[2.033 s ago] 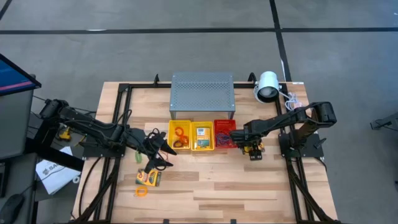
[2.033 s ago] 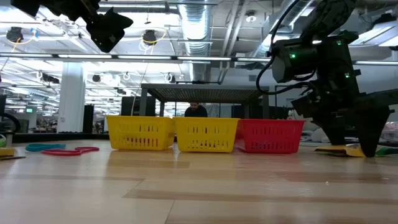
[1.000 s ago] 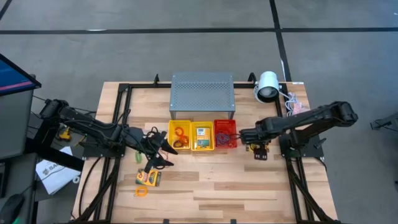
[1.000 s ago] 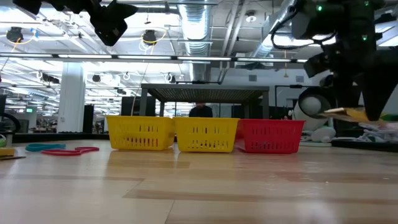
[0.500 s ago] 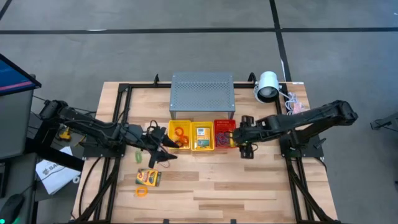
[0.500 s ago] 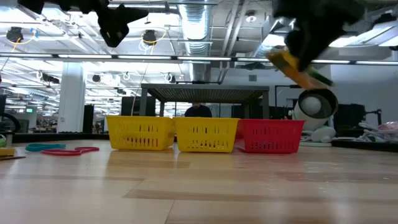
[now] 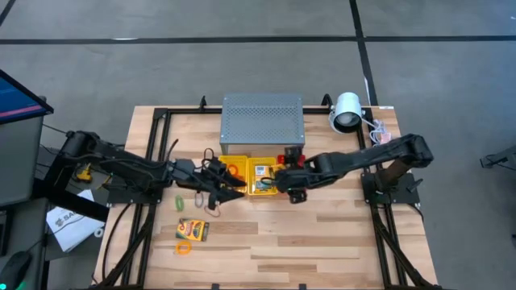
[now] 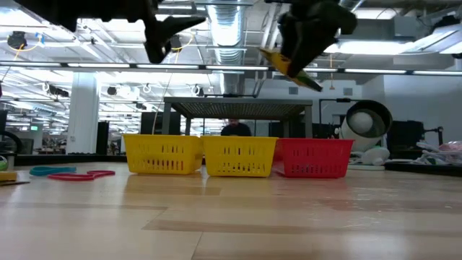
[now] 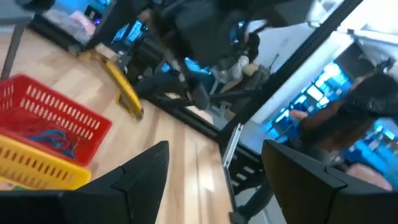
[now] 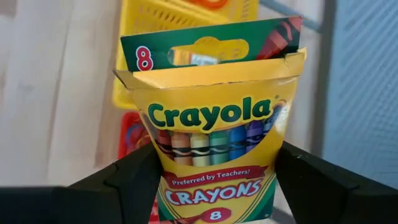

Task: Pick & Place Office Desk Supplies
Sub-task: Put the yellow crayon box into the right yellow bin, then put the blue rubber band into the red bin

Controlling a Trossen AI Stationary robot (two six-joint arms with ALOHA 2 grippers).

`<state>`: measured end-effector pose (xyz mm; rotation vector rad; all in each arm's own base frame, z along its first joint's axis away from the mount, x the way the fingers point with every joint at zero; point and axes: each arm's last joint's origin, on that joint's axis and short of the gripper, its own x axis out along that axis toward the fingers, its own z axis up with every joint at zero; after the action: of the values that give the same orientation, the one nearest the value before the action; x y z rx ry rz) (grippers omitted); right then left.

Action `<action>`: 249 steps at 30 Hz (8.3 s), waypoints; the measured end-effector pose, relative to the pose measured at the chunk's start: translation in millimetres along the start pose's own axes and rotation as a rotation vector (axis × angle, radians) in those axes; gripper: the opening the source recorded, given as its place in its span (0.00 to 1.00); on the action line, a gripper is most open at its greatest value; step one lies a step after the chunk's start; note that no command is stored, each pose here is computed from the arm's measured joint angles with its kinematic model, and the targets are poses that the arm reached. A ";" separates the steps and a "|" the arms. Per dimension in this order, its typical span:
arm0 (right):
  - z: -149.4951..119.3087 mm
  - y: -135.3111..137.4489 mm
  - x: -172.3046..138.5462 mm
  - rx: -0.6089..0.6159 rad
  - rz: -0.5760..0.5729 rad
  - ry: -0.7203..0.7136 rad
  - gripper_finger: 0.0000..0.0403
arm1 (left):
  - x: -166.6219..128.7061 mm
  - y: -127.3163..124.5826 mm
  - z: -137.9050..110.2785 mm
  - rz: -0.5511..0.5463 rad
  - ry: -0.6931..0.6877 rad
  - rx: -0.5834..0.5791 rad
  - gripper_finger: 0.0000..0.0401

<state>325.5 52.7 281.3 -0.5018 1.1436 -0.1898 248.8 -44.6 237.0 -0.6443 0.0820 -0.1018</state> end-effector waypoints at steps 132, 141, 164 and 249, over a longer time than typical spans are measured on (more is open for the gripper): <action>-79.4 7.4 -71.3 0.340 -0.040 -0.257 0.91 | 98.8 49.8 41.6 0.564 0.852 0.670 0.02; -80.6 8.2 -72.8 0.339 -0.039 -0.261 0.91 | 109.6 63.2 27.3 0.618 0.980 0.688 0.02; -80.6 8.5 -72.6 0.346 -0.033 -0.259 0.91 | 122.9 60.4 38.8 0.631 0.953 0.720 0.18; -17.2 60.0 -21.9 0.304 0.134 -0.402 0.91 | -78.7 59.1 -61.8 1.076 0.862 -0.217 0.72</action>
<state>294.4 108.8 265.4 -0.1790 0.7345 -0.1354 168.2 -24.9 155.6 -0.6618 1.2646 0.6877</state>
